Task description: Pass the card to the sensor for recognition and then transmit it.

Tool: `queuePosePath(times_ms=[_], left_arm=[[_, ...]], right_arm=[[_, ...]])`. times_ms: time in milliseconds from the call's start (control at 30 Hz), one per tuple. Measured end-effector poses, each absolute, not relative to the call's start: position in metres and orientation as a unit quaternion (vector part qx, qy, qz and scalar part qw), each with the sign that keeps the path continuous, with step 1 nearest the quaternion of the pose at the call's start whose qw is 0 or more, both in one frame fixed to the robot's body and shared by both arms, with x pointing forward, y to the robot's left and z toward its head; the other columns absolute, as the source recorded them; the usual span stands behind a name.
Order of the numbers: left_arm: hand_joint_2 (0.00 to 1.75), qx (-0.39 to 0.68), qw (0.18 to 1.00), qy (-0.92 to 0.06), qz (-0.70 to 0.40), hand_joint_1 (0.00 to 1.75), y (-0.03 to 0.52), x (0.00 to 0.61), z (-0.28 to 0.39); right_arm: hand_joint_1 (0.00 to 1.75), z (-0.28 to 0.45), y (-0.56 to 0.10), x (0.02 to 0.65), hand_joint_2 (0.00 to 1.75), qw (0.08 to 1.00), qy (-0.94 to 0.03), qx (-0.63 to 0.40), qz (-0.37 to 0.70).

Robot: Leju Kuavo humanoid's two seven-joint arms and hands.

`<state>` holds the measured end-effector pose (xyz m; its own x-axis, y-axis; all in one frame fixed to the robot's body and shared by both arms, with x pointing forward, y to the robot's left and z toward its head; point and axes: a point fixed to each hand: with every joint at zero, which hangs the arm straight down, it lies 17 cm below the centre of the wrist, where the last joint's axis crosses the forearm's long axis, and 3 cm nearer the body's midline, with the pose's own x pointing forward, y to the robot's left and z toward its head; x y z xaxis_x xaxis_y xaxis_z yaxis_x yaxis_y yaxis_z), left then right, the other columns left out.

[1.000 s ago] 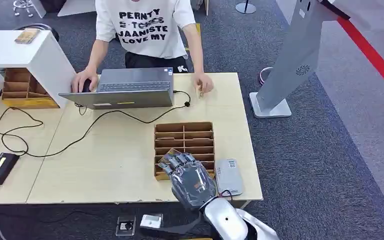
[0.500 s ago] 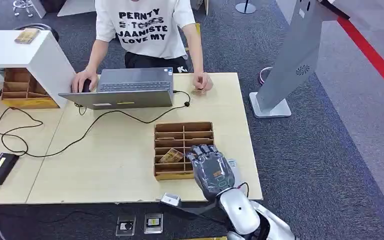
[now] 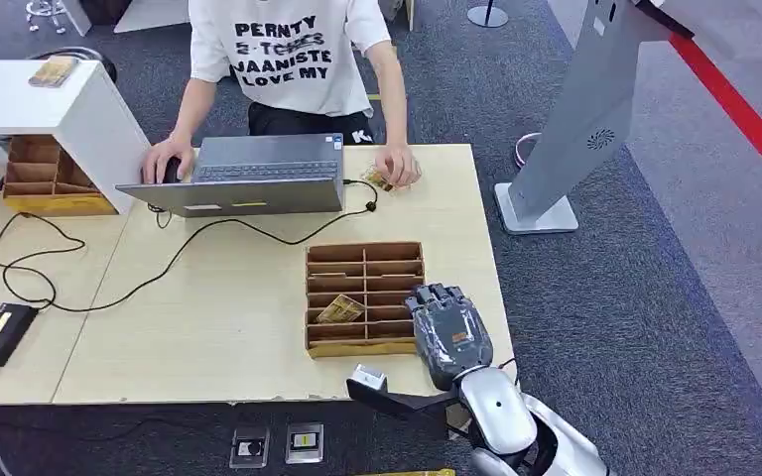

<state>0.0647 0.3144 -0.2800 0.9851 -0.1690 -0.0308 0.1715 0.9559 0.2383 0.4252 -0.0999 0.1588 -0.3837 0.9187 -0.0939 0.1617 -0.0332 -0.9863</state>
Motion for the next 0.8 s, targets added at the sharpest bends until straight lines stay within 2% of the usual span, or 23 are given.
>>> queuePosePath(times_ms=[467, 800], left_arm=[[0.00, 0.123, 0.988, 0.001, -0.092, 0.00, 0.316, 0.066, -0.280], [0.00, 0.123, 0.988, 0.002, -0.089, 0.00, 0.316, 0.066, -0.280]], right_arm=[[0.63, 0.157, -0.101, 0.425, 1.75, 0.337, -0.609, -0.439, 0.568], [0.63, 0.169, -0.075, 0.420, 1.75, 0.325, -0.647, -0.401, 0.562]])
